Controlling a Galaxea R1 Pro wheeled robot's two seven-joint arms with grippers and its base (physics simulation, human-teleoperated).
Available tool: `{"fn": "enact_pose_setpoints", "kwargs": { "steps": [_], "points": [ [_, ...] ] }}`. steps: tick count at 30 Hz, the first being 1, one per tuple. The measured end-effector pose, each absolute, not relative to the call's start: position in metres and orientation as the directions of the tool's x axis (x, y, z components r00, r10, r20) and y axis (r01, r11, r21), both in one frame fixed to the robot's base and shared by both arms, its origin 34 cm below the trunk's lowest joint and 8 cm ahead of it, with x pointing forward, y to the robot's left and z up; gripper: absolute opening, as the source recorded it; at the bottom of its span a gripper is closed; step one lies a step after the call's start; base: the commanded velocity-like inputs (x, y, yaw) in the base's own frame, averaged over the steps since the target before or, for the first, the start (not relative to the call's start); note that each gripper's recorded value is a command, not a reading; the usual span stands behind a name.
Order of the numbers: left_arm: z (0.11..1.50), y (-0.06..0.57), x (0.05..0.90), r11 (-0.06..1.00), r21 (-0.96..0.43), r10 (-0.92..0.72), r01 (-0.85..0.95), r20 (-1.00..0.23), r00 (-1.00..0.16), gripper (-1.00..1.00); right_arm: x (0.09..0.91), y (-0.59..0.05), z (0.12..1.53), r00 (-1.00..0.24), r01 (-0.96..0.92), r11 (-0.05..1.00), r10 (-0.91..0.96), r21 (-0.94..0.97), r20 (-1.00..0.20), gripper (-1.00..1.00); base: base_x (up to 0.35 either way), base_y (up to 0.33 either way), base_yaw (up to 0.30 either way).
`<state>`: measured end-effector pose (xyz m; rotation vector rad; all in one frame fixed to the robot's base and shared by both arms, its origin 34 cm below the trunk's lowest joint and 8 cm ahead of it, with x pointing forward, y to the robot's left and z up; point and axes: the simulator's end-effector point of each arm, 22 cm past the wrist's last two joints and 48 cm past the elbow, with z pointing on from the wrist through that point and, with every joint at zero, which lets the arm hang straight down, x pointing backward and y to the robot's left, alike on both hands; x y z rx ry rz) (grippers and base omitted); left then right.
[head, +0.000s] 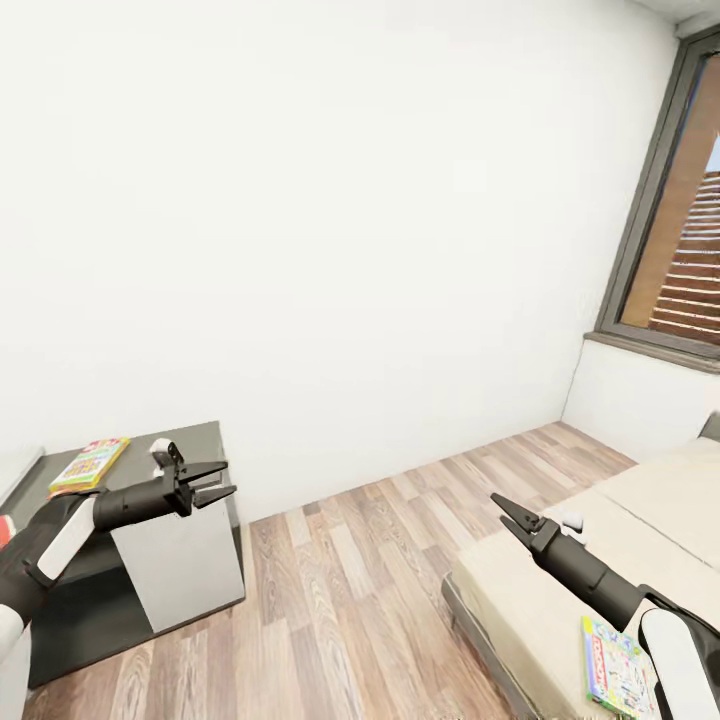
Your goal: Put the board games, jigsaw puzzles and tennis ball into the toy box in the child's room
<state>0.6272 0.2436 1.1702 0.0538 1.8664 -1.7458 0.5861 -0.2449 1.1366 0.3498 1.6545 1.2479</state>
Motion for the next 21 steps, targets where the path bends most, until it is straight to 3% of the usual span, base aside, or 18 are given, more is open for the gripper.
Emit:
{"fn": "enact_pose_setpoints", "kwargs": {
  "steps": [21],
  "points": [
    [1.175, 0.245, 0.6259, 0.147, -0.899, -0.35, 0.414, -0.438, -0.828, 1.0, 0.5857, -0.247, 1.1341, -0.466, -0.307, 0.429, 0.711, 0.85, -0.527, 1.0, 0.0, 0.0, -0.275]
  ]
}}
